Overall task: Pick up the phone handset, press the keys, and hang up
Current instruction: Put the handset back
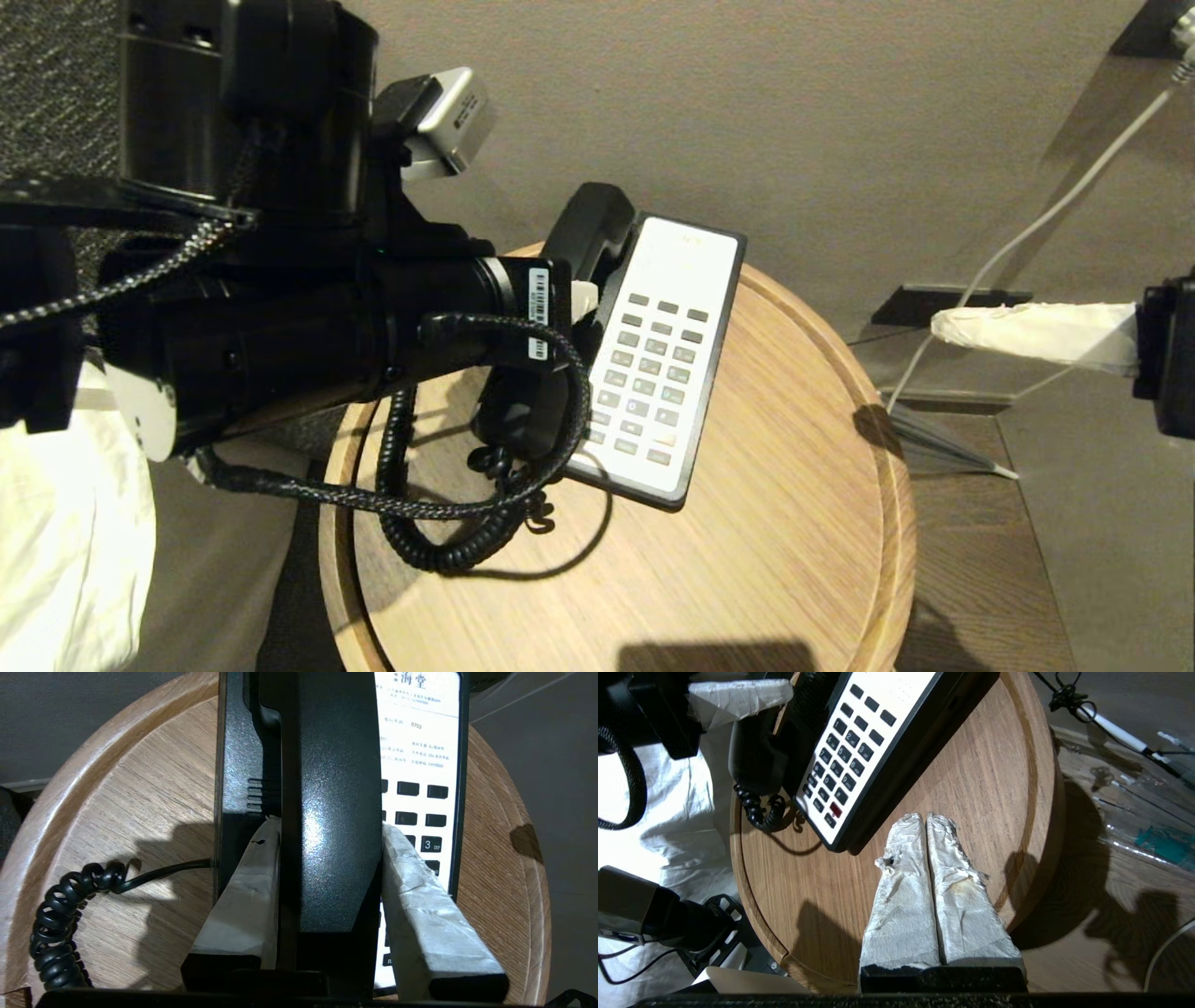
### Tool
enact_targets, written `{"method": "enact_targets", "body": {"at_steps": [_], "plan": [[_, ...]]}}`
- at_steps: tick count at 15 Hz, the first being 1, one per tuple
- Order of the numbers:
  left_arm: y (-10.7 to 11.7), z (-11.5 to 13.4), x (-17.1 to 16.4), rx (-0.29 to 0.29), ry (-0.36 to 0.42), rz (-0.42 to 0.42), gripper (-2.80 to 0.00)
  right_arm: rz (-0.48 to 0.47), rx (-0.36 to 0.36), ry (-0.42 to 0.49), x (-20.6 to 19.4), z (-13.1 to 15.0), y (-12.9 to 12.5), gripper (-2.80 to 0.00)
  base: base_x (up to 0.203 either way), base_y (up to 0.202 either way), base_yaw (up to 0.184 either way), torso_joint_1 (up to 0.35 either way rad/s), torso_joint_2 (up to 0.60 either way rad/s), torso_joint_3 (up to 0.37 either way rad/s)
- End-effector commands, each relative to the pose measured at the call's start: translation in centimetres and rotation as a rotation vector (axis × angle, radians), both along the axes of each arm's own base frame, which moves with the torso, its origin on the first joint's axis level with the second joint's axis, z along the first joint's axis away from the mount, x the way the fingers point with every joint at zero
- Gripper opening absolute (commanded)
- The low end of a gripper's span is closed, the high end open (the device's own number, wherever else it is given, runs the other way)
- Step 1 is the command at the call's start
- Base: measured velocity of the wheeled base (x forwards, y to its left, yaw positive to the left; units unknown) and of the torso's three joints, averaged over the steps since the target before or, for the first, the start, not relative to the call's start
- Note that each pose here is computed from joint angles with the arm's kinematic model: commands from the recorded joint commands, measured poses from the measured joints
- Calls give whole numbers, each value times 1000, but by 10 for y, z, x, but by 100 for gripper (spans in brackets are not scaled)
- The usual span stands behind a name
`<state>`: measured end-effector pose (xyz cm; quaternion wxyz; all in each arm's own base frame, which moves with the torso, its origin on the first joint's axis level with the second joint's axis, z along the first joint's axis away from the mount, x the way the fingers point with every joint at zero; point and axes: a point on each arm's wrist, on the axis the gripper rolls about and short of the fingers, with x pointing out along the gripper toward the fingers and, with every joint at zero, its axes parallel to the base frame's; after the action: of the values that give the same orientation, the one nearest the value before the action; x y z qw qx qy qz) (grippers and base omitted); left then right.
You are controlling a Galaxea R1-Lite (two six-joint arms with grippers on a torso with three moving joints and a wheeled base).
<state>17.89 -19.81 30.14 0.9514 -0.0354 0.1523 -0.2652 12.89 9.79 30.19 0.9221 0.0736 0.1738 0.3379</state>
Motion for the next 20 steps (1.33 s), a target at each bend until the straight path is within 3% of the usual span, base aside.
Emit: {"method": "enact_targets", "body": {"at_steps": [1, 10, 20], "plan": [[4, -1, 2, 0, 2, 13, -280, 2, 0, 2, 1, 0, 1, -280, 0, 0, 0, 0, 0, 0], [-1, -10, 13, 10, 36, -17, -280, 2, 3, -5, -1, 2, 0, -280, 0, 0, 0, 0, 0, 0], [12, -8, 20, 11, 43, -89, -280, 24, -2, 3, -2, 0, 3, -280, 0, 0, 0, 0, 0, 0]]}}
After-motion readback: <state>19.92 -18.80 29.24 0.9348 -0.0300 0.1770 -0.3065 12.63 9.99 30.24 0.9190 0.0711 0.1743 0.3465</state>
